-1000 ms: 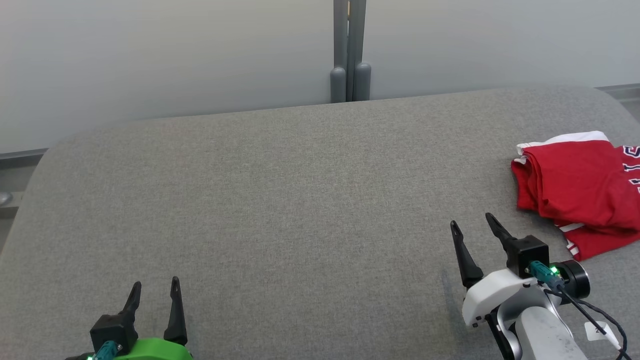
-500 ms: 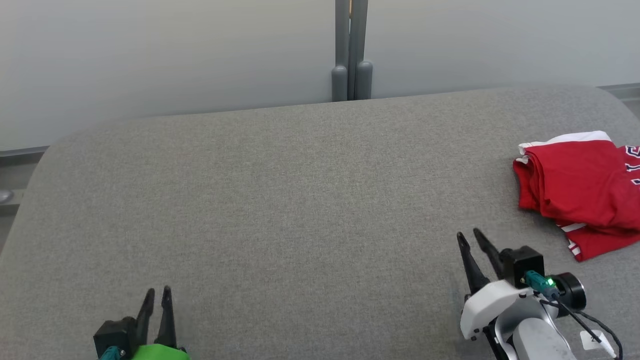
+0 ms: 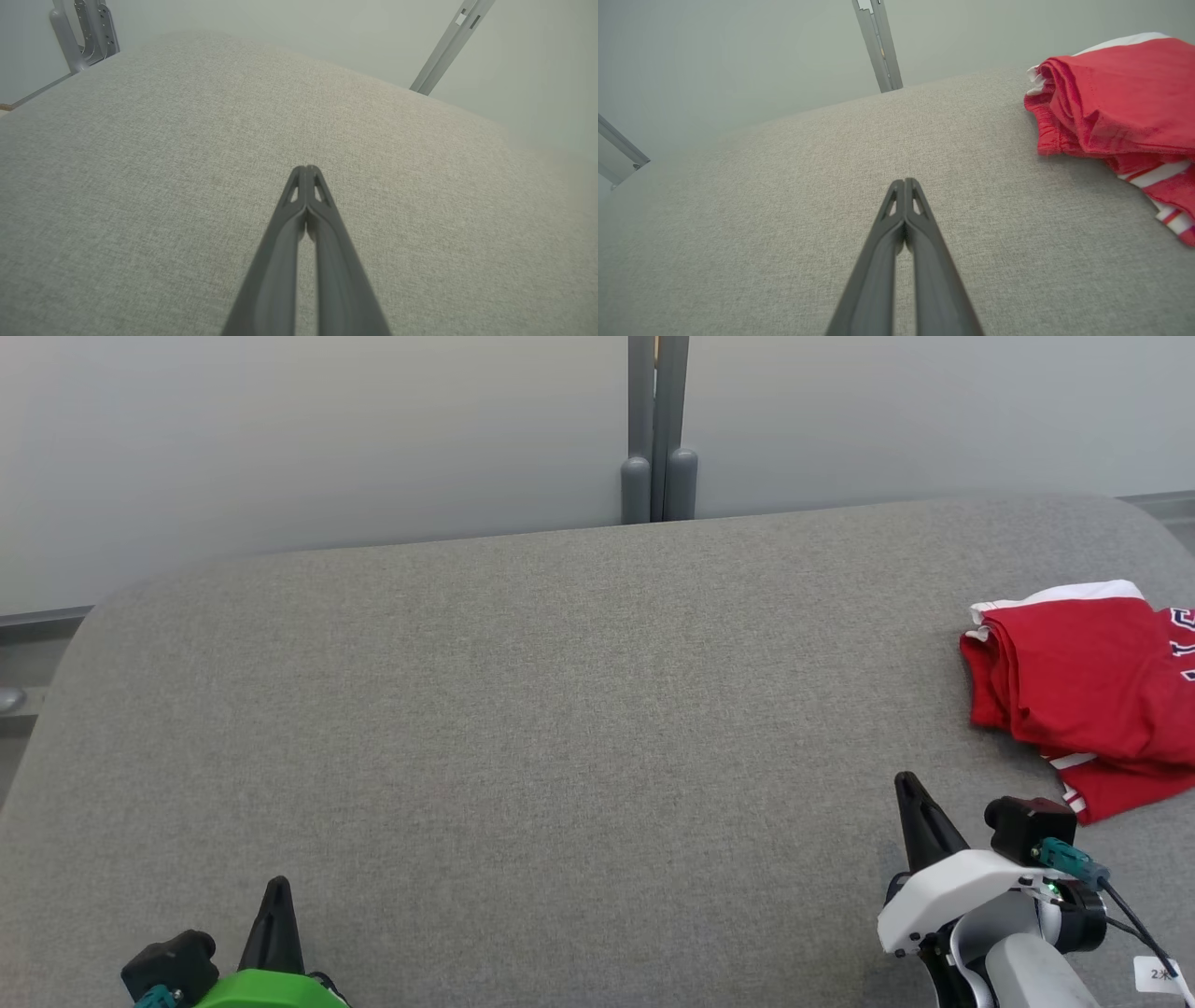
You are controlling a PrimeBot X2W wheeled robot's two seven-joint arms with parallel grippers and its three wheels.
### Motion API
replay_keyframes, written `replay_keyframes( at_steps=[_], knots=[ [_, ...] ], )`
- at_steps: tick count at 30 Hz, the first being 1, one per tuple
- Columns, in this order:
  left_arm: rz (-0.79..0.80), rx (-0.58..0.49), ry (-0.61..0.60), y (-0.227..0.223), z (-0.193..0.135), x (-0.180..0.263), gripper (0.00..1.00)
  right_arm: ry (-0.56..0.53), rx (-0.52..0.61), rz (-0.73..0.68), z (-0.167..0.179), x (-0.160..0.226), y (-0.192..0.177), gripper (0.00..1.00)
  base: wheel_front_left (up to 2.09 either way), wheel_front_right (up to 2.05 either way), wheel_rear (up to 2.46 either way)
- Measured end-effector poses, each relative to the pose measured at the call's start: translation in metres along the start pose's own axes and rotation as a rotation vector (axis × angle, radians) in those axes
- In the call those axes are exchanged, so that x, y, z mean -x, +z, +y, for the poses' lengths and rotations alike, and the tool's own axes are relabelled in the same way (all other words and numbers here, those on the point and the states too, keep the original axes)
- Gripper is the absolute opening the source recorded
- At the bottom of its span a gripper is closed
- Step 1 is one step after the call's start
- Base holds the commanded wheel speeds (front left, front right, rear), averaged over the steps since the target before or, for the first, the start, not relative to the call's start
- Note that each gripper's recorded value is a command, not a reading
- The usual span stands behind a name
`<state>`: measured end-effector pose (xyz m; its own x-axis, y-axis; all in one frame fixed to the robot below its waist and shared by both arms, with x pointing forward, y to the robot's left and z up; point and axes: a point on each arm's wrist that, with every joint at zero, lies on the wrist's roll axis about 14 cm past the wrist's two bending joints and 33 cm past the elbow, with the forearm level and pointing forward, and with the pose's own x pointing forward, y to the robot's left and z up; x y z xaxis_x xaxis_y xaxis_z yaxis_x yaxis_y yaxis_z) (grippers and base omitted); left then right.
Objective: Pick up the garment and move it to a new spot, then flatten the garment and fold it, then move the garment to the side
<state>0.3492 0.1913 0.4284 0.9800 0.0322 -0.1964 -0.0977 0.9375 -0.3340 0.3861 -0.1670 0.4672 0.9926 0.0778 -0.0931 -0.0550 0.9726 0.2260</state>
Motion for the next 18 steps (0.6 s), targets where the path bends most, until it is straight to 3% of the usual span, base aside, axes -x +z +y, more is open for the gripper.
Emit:
replay_keyframes(
  at_steps=[18],
  knots=[
    [-0.019, 0.31, 0.015, 0.014, -0.001, -0.006, 0.0, -0.056, -0.34, -0.025, -0.011, 0.0, 0.01, 0.0, 0.0, 0.0, 0.0]
  ],
)
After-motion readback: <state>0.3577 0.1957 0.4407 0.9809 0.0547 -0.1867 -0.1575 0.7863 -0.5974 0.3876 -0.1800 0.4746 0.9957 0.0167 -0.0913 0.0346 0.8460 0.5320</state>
